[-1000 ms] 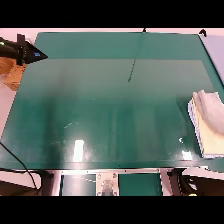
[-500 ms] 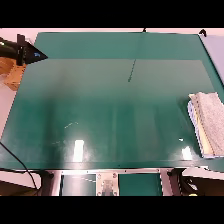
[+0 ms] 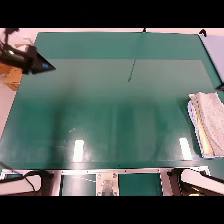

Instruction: Fold the shirts.

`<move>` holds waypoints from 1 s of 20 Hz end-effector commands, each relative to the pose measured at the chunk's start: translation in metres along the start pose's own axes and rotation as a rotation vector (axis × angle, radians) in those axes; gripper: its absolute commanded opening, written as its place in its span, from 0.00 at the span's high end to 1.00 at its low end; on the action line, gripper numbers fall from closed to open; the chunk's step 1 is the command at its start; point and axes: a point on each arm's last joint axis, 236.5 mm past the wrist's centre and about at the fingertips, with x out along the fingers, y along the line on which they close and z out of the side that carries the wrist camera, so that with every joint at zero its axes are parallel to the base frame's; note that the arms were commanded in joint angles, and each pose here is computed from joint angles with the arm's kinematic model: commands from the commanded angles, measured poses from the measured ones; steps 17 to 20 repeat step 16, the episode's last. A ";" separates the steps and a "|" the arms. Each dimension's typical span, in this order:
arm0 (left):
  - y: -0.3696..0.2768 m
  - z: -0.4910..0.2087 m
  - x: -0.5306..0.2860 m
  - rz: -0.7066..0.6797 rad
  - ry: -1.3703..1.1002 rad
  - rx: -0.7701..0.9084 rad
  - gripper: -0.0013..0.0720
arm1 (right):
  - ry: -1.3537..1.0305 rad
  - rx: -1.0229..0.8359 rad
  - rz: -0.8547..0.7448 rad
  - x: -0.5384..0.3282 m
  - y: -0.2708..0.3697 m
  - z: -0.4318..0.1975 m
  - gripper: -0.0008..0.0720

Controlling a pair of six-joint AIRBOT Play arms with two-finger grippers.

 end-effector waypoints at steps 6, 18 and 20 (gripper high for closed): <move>0.009 -0.145 0.056 0.092 0.042 0.006 0.96 | 0.059 -0.300 0.212 0.074 0.095 -0.178 0.98; 0.002 -0.152 0.056 0.063 0.072 0.000 0.95 | 0.115 -0.356 0.237 0.078 0.106 -0.205 0.97; 0.002 -0.152 0.056 0.063 0.072 0.000 0.95 | 0.115 -0.356 0.237 0.078 0.106 -0.205 0.97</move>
